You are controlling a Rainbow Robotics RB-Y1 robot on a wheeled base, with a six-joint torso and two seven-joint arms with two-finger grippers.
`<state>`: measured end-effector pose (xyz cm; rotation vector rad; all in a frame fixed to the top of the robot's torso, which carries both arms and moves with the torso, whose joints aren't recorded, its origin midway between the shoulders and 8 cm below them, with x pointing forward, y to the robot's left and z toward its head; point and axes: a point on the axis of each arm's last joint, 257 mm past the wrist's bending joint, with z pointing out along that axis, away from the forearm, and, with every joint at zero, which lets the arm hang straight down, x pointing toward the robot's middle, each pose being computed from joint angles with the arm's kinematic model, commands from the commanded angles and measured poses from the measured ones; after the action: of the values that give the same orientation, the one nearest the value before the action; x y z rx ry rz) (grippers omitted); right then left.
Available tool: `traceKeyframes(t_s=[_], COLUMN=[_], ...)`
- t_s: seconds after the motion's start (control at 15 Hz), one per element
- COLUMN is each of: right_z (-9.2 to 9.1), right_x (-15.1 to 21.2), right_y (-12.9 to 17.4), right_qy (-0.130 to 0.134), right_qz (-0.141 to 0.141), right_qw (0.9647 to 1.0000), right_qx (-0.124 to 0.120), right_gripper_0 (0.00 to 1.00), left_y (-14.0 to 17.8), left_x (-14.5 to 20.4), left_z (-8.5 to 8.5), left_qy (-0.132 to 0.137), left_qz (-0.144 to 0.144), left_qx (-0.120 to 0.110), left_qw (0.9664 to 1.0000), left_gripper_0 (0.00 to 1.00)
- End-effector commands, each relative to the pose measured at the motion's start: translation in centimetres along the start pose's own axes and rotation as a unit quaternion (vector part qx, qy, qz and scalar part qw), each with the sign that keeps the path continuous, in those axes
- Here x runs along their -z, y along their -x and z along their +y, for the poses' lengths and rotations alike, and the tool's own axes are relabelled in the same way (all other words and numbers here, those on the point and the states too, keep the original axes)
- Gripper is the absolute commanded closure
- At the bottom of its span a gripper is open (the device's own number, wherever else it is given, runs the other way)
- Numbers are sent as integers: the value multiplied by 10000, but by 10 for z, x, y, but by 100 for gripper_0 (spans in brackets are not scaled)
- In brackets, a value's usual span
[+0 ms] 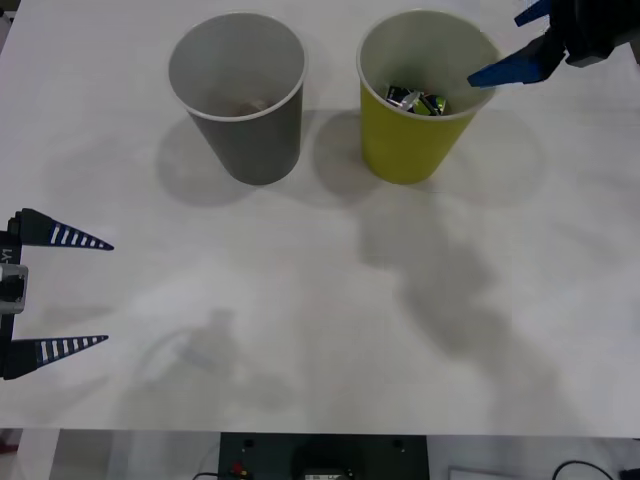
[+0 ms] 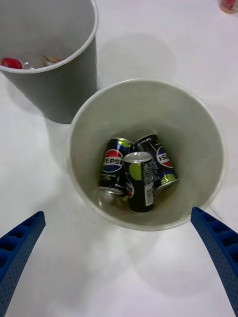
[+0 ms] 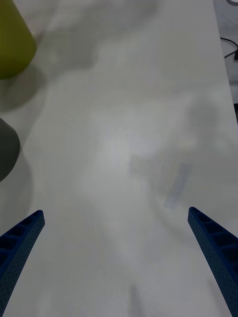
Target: Put the can into the green bin and the plastic bottle into the gray bin
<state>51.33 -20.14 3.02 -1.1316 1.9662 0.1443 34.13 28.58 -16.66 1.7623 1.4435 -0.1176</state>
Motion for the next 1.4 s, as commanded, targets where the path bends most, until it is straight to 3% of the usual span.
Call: traceKeyframes(t_s=[0.07, 0.33, 0.4, 0.67, 0.87, 1.2, 1.4], right_z=[20, 53, 59, 72, 79, 92, 95], right_x=[12, 21, 24, 23, 23, 21, 25], right_y=[-24, -64, -73, -112, -138, -173, -191], right_qy=[118, 233, 209, 387, 525, 685, 690], right_qz=[-126, -23, -31, 71, 110, 161, 174], right_qw=[9996, 9985, 9976, 9905, 9856, 9811, 9804], right_qx=[210, 491, 664, 1317, 1604, 1805, 1839], right_gripper_0=[0, 0, 0, 0, 0, 0, 0], left_y=[0, 0, 0, 0, 0, 0, 0], left_x=[0, 0, 0, 0, 0, 0, 0], left_z=[0, 0, 0, 0, 0, 0, 0], left_qy=[0, 0, 0, 0, 0, 0, 0], left_qz=[0, 0, 0, 0, 0, 0, 0], left_qx=[0, 0, 0, 0, 0, 0, 0], left_qw=[10000, 10000, 10000, 10000, 10000, 10000, 10000], left_gripper_0=[0, 0, 0, 0, 0, 0, 0])
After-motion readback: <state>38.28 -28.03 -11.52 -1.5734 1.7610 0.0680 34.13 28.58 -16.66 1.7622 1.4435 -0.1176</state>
